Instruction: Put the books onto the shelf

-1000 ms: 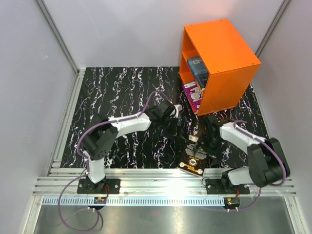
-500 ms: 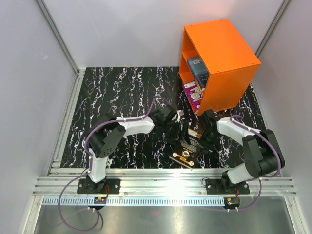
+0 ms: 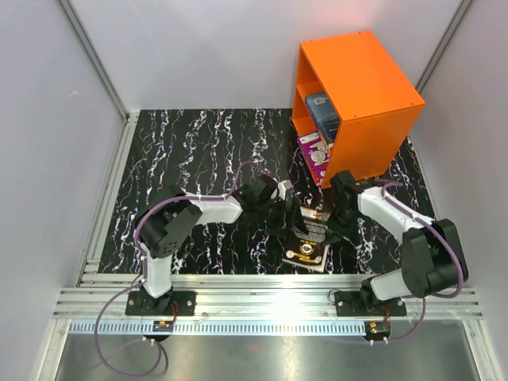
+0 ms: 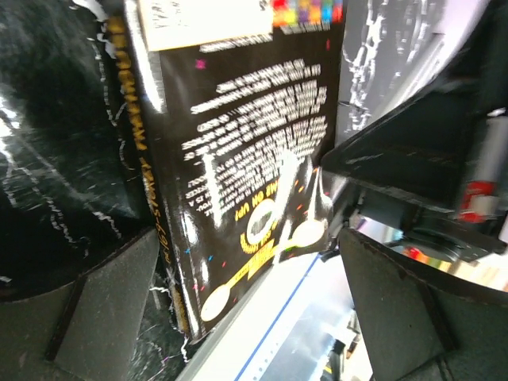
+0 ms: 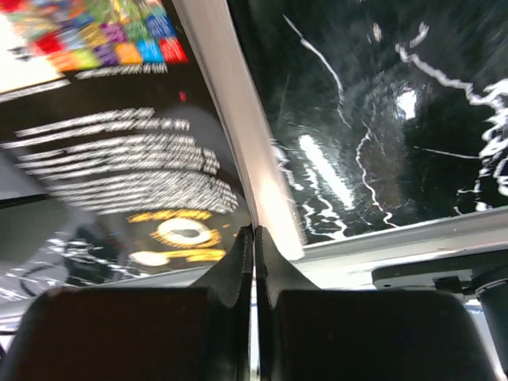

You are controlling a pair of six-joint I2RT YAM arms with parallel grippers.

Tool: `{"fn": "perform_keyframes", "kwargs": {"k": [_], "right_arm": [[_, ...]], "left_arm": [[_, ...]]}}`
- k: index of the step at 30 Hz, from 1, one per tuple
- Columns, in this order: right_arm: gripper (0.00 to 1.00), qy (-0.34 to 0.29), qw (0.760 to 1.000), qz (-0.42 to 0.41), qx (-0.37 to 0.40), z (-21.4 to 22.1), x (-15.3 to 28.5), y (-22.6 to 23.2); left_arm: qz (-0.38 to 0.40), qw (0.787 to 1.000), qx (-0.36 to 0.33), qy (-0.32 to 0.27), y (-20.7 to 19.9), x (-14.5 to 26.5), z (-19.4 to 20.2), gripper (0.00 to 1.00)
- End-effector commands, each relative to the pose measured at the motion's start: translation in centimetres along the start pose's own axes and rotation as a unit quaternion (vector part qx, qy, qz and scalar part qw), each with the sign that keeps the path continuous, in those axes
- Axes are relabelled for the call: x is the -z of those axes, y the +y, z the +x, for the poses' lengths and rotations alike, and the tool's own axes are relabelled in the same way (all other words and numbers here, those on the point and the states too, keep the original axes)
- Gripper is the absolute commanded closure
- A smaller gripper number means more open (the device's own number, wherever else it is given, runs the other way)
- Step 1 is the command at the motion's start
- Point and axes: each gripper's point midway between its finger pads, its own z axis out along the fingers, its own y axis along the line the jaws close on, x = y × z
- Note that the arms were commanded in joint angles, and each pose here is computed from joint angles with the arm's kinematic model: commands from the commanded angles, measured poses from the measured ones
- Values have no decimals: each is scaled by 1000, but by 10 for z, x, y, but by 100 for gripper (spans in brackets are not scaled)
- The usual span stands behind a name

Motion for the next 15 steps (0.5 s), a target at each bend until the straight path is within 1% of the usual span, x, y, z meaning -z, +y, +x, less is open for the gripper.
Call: {"fn": "perform_keyframes", "kwargs": {"k": [1,4,7,8,9,10,11,13,15], "right_arm": [[100,-97,988,-122,12,-43,46,66],[100,-86,989,-120,12,-41,37,67],[100,-72,989,-127,9,-36,23,65],[100,-67,989,-134,10,-33,23,67],[100,-67,987,-143,6,-32,23,69],[100,-72,984,-160,8,-32,31,73],[100,-78,983,-167,8,-33,37,76],[100,-97,978,-186,13,-37,61,84],[100,-110,974,-197,19,-40,83,91]], "left_arm": [[99,994,-5,44,-42,0,19,1],[140,989,-12,53,-59,2,19,2],[218,975,-11,41,-95,13,10,2],[227,973,-9,42,-99,13,9,2],[226,973,-8,40,-101,14,6,2],[202,978,-11,46,-92,9,8,2],[188,981,-15,40,-89,8,6,2],[176,983,-14,42,-81,7,9,2],[173,984,2,42,-70,5,12,2]]}}
